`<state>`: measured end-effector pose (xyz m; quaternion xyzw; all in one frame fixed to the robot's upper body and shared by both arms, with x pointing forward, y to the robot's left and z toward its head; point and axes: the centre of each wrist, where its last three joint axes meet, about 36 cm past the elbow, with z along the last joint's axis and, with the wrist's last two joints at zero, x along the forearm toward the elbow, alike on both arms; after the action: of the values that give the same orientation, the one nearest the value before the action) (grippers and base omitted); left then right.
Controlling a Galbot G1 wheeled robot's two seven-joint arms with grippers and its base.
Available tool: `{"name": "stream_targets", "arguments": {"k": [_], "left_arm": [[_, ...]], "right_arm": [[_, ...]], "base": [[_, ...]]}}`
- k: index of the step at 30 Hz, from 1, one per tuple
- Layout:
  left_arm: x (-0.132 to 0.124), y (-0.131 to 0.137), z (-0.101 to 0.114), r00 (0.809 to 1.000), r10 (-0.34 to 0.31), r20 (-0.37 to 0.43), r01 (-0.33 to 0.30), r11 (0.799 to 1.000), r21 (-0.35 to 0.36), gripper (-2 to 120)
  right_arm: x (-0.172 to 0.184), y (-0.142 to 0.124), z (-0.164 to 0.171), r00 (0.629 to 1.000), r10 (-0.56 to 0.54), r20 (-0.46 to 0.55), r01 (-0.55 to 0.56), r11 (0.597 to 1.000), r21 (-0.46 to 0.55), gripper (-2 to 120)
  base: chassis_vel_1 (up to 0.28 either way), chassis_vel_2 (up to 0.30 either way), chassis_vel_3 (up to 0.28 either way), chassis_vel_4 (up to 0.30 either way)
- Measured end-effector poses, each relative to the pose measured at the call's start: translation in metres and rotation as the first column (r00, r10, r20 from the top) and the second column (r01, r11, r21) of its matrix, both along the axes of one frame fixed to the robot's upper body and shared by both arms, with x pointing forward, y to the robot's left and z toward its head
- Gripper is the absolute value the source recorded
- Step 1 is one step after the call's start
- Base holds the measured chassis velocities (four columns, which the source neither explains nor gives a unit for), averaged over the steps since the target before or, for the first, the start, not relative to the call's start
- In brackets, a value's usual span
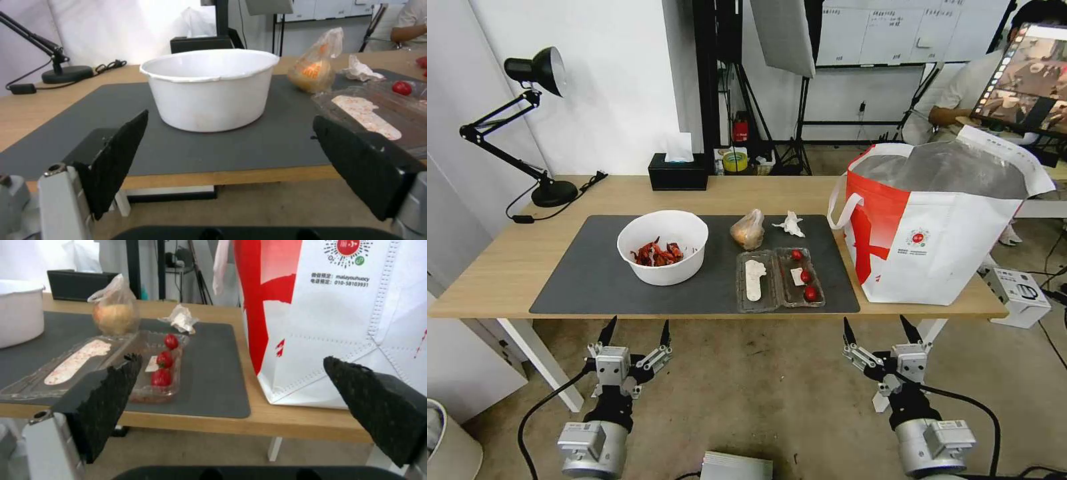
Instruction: Pick up the trash from the table and place it into the takeout bag.
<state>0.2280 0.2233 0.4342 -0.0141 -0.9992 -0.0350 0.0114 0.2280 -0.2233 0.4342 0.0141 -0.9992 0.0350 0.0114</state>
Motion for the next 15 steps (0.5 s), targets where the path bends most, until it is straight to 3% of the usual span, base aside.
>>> {"name": "stream_targets", "arguments": {"k": [15], "left_arm": [[0.0000, 0.0000, 0.0000, 1.000, 0.000, 0.000, 0.000, 1.000, 0.000, 100]], "right_arm": [[0.0000, 0.0000, 0.0000, 1.000, 0.000, 0.000, 0.000, 1.000, 0.000, 100]], "base": [[0.000, 0.000, 0.000, 0.000]]}}
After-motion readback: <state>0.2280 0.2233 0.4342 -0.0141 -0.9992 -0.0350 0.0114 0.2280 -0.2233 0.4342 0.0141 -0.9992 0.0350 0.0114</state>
